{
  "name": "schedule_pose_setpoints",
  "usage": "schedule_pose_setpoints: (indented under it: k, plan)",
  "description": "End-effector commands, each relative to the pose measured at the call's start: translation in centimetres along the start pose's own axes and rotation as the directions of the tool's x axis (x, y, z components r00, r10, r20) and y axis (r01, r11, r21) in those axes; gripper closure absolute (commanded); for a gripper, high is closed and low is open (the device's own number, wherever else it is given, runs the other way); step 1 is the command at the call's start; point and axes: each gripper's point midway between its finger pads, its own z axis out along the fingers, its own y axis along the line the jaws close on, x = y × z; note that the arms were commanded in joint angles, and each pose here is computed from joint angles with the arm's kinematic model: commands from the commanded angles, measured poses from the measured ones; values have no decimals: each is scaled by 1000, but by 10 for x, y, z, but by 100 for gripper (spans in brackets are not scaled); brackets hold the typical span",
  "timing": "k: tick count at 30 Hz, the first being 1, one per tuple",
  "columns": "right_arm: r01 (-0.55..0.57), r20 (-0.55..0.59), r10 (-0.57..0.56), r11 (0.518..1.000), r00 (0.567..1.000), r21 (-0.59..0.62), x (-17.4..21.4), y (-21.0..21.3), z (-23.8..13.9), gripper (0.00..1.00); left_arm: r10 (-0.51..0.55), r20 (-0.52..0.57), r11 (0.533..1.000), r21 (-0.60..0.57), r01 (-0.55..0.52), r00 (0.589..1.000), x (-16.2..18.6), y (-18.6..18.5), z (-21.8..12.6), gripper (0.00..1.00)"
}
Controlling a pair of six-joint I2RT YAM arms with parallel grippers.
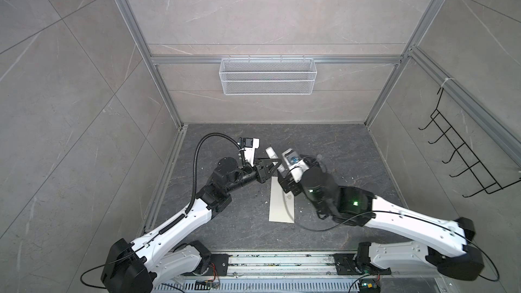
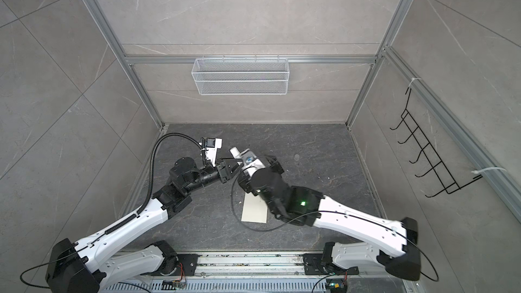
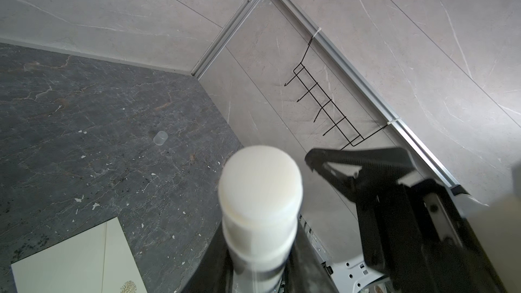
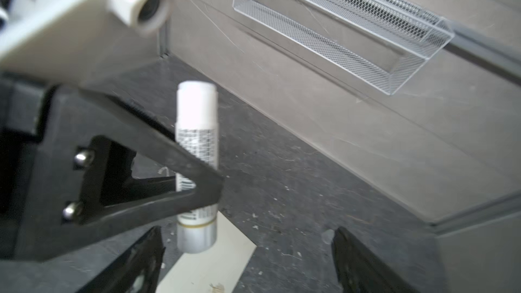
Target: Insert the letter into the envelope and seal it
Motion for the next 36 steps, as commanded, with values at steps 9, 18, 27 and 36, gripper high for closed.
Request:
schedule_pose_setpoints:
  k: [9,18,27,36]
  plan:
    - [-307,-133,294,693,947,-653,8,50,-30,17,60,7,962,266,-60,998,-27,-75,-14,100]
    - [-352,-147,362,607,921,-712,4,54,-17,34,48,-9,951,307,-43,999,-25,-81,-13,100]
    - [-364,-146,396,561,907,-743,-4,56,-16,56,43,-9,949,312,-38,999,-25,-81,-12,100]
    - [-375,-142,417,556,898,-742,-10,54,-14,79,43,-16,953,300,-36,999,-22,-77,-12,100]
